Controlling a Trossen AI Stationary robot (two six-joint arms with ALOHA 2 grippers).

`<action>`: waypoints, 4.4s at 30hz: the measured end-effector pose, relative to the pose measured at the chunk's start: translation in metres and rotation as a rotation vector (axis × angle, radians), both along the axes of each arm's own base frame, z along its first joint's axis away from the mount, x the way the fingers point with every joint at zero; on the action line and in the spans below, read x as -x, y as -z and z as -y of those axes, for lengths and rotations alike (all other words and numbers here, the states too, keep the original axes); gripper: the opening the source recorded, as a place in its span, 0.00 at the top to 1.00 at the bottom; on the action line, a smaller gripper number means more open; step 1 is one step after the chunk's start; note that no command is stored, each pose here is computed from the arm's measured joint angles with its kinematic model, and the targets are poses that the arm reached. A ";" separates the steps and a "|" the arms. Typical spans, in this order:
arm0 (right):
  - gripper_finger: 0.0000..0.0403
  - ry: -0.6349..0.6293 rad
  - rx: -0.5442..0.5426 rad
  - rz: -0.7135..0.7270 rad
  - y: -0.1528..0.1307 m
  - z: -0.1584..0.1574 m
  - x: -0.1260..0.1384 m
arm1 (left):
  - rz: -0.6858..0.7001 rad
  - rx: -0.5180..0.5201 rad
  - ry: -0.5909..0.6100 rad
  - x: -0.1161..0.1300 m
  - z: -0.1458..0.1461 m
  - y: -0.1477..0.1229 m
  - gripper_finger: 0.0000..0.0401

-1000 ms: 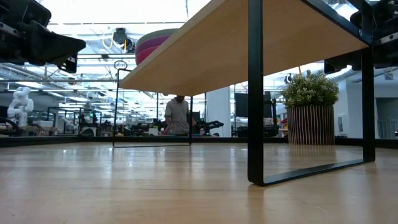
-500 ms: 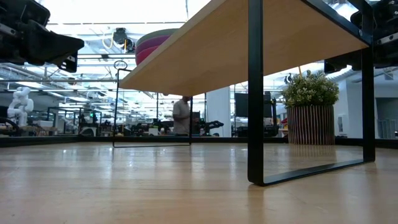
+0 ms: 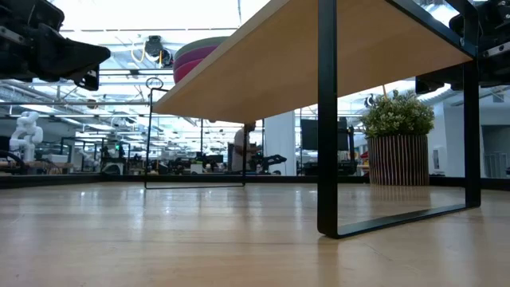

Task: Place and stack plates onto a shelf
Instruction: Return to Home Position

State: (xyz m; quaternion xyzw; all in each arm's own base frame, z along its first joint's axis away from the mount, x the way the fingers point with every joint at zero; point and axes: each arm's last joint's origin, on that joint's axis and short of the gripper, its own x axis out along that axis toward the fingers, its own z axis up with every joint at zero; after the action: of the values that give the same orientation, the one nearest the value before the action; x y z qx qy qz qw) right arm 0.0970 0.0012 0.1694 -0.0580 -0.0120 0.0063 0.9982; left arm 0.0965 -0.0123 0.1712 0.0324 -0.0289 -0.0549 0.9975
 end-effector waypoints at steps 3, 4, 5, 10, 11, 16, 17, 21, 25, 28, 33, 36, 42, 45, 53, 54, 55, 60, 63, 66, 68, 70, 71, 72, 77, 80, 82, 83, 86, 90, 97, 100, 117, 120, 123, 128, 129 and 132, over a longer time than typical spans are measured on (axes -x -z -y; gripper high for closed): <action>1.00 0.000 0.000 0.000 0.000 0.000 0.000 | 0.016 -0.001 -0.035 0.000 -0.002 -0.002 0.98; 1.00 0.000 0.000 0.000 0.000 0.000 0.000 | 0.007 -0.003 -0.048 0.000 -0.003 -0.001 0.98; 1.00 0.000 0.000 0.000 0.000 0.000 0.000 | -0.010 -0.006 -0.063 0.000 -0.004 0.001 0.99; 1.00 0.000 0.000 0.000 0.000 0.000 0.000 | -0.032 0.047 -0.090 -0.001 -0.008 0.003 0.99; 1.00 0.000 0.000 0.001 0.000 0.000 0.000 | -0.034 0.059 -0.081 -0.001 -0.008 0.003 0.99; 1.00 0.000 0.000 0.000 0.000 0.000 0.000 | -0.047 0.116 -0.038 -0.001 -0.006 0.003 0.99; 1.00 0.000 0.000 0.000 0.000 0.000 0.000 | -0.048 0.127 -0.037 -0.001 -0.006 0.003 0.99; 1.00 0.000 0.000 0.001 0.000 0.000 0.000 | -0.048 0.118 -0.038 -0.001 -0.006 0.003 0.99; 1.00 0.000 0.000 0.001 0.000 0.000 0.000 | -0.048 0.115 -0.037 -0.001 -0.006 0.003 0.99; 1.00 0.000 0.000 0.000 0.000 0.000 0.000 | -0.048 0.115 -0.037 -0.001 -0.006 0.003 1.00; 1.00 0.000 0.000 0.000 0.000 0.000 0.000 | -0.048 0.114 -0.037 -0.001 -0.006 0.003 1.00; 1.00 0.000 0.000 0.000 0.000 0.000 0.000 | -0.048 0.114 -0.037 -0.001 -0.006 0.003 1.00; 1.00 0.000 0.000 0.000 0.000 0.000 0.000 | -0.048 0.112 -0.038 -0.001 -0.006 0.003 1.00; 1.00 0.000 0.000 0.000 0.000 0.000 0.000 | -0.048 0.112 -0.038 -0.001 -0.006 0.003 1.00; 1.00 0.000 0.000 0.000 0.000 0.000 0.000 | -0.048 0.113 -0.037 -0.001 -0.006 0.003 1.00; 1.00 0.000 0.000 0.001 0.000 0.000 0.000 | -0.048 0.113 -0.037 -0.001 -0.006 0.003 1.00; 1.00 0.000 0.000 0.001 0.000 0.000 0.000 | -0.048 0.113 -0.037 -0.001 -0.006 0.003 1.00; 1.00 0.000 0.000 0.001 0.000 0.000 0.000 | -0.048 0.113 -0.037 -0.001 -0.006 0.003 1.00; 1.00 0.000 0.000 0.001 0.000 0.000 0.000 | -0.048 0.114 -0.037 -0.001 -0.006 0.003 1.00; 1.00 0.000 0.000 0.001 0.000 0.000 0.000 | -0.048 0.114 -0.037 -0.001 -0.006 0.003 1.00; 1.00 0.000 0.000 0.001 0.000 0.000 0.000 | -0.048 0.114 -0.037 -0.001 -0.006 0.003 1.00; 1.00 0.000 0.000 0.001 0.000 0.000 0.000 | -0.048 0.114 -0.037 -0.001 -0.006 0.003 1.00; 1.00 0.000 0.000 0.001 0.000 0.000 0.000 | -0.048 0.114 -0.037 -0.001 -0.006 0.003 1.00; 1.00 0.000 0.000 0.001 0.000 0.000 0.000 | -0.048 0.114 -0.037 -0.001 -0.006 0.003 1.00; 1.00 0.000 0.000 0.001 0.000 0.000 0.000 | -0.049 0.114 -0.037 -0.001 -0.006 0.003 1.00; 1.00 0.000 0.000 0.001 0.000 0.000 0.000 | -0.049 0.114 -0.037 -0.001 -0.006 0.003 1.00; 1.00 0.000 0.000 0.001 0.000 0.000 0.000 | -0.048 0.114 -0.037 -0.001 -0.006 0.003 1.00; 1.00 0.000 0.000 0.001 0.000 0.000 0.000 | -0.049 0.114 -0.037 -0.001 -0.006 0.003 1.00; 1.00 0.000 0.000 0.001 0.000 0.000 0.000 | -0.049 0.114 -0.037 -0.001 -0.006 0.003 1.00; 1.00 0.000 0.000 0.001 0.000 0.000 0.000 | -0.049 0.113 -0.037 -0.001 -0.006 0.003 1.00; 1.00 0.000 0.000 0.001 0.000 0.000 0.000 | -0.049 0.113 -0.037 -0.001 -0.006 0.003 1.00; 1.00 0.000 0.000 0.001 0.000 0.000 0.000 | -0.049 0.113 -0.037 -0.001 -0.006 0.003 1.00; 1.00 0.000 0.000 0.001 0.000 0.000 0.000 | -0.049 0.113 -0.037 -0.001 -0.006 0.003 1.00; 1.00 0.000 0.000 0.001 0.000 0.000 0.000 | -0.048 0.113 -0.037 -0.001 -0.006 0.003 1.00; 1.00 0.000 0.000 0.001 0.000 0.000 0.000 | -0.049 0.113 -0.037 -0.001 -0.006 0.003 1.00; 1.00 0.000 0.000 0.001 0.000 0.000 0.000 | -0.048 0.113 -0.037 -0.001 -0.006 0.003 1.00; 1.00 0.000 0.000 0.001 0.000 0.000 0.000 | -0.049 0.113 -0.037 -0.001 -0.006 0.004 1.00; 1.00 0.000 0.000 0.001 0.000 0.000 0.000 | -0.049 0.113 -0.037 -0.001 -0.006 0.004 1.00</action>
State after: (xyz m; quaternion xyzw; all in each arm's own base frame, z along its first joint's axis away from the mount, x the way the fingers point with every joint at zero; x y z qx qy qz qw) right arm 0.0970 0.0012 0.1695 -0.0582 -0.0123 0.0063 0.9982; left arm 0.0973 -0.0060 0.1677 -0.0250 -0.0070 -0.0356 0.9990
